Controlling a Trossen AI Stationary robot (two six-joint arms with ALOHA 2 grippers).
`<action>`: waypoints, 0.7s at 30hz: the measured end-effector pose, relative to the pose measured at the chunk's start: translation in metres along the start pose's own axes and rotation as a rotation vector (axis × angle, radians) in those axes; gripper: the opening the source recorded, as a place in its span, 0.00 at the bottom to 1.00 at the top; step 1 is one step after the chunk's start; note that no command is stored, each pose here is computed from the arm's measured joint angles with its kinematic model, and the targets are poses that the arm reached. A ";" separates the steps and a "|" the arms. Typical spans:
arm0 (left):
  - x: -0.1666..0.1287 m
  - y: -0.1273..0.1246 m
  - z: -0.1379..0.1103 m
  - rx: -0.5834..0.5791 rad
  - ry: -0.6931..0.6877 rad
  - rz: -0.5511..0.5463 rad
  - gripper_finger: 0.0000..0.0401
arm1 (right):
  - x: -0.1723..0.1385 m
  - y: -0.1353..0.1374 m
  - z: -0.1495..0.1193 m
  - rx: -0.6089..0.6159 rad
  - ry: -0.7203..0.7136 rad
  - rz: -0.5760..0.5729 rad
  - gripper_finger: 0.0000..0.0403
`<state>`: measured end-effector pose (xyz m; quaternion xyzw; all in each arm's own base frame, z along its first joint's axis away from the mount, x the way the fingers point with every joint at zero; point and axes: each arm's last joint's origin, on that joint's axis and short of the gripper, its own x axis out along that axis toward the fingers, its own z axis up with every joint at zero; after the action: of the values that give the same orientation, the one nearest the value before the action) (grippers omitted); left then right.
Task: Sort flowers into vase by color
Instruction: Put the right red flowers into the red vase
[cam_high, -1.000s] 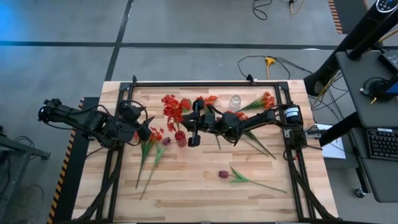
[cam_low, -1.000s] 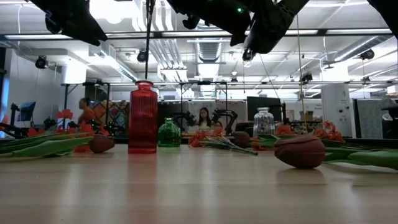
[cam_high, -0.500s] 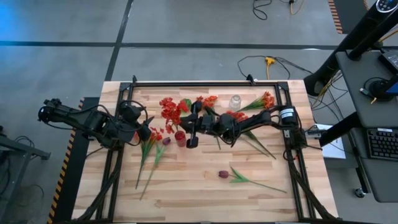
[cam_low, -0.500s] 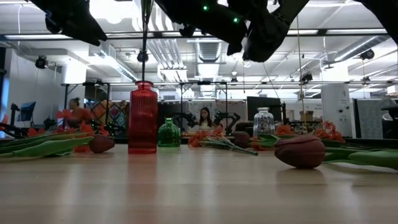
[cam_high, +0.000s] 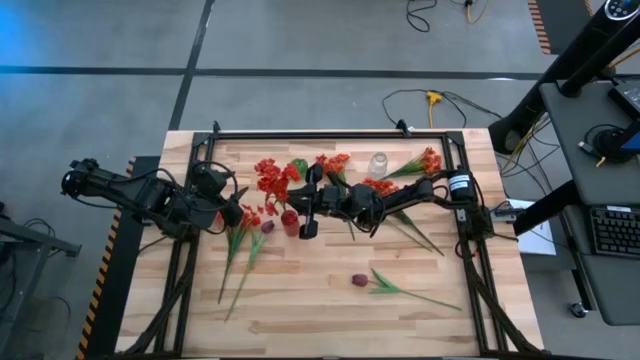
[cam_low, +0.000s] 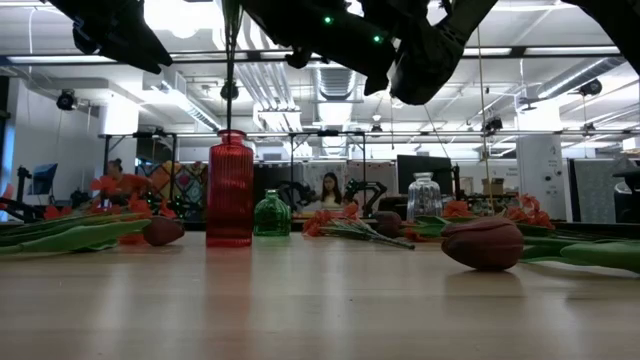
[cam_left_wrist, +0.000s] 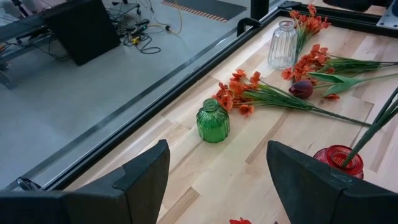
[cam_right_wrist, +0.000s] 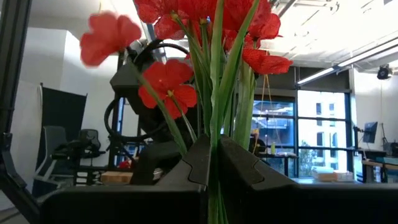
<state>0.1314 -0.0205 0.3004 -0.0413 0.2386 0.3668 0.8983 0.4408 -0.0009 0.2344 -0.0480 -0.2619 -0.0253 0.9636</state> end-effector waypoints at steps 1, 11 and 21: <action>0.000 0.000 0.000 0.000 0.000 0.000 0.63 | 0.000 0.000 0.000 -0.003 -0.002 0.000 0.03; 0.000 0.000 0.000 0.000 0.000 0.000 0.63 | 0.000 0.000 -0.001 0.000 0.009 -0.002 0.16; 0.000 0.000 0.000 0.001 0.000 0.000 0.63 | 0.000 0.001 -0.004 0.027 0.055 0.004 0.33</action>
<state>0.1313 -0.0205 0.3003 -0.0410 0.2389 0.3668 0.8982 0.4429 0.0000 0.2314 -0.0347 -0.2356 -0.0213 0.9710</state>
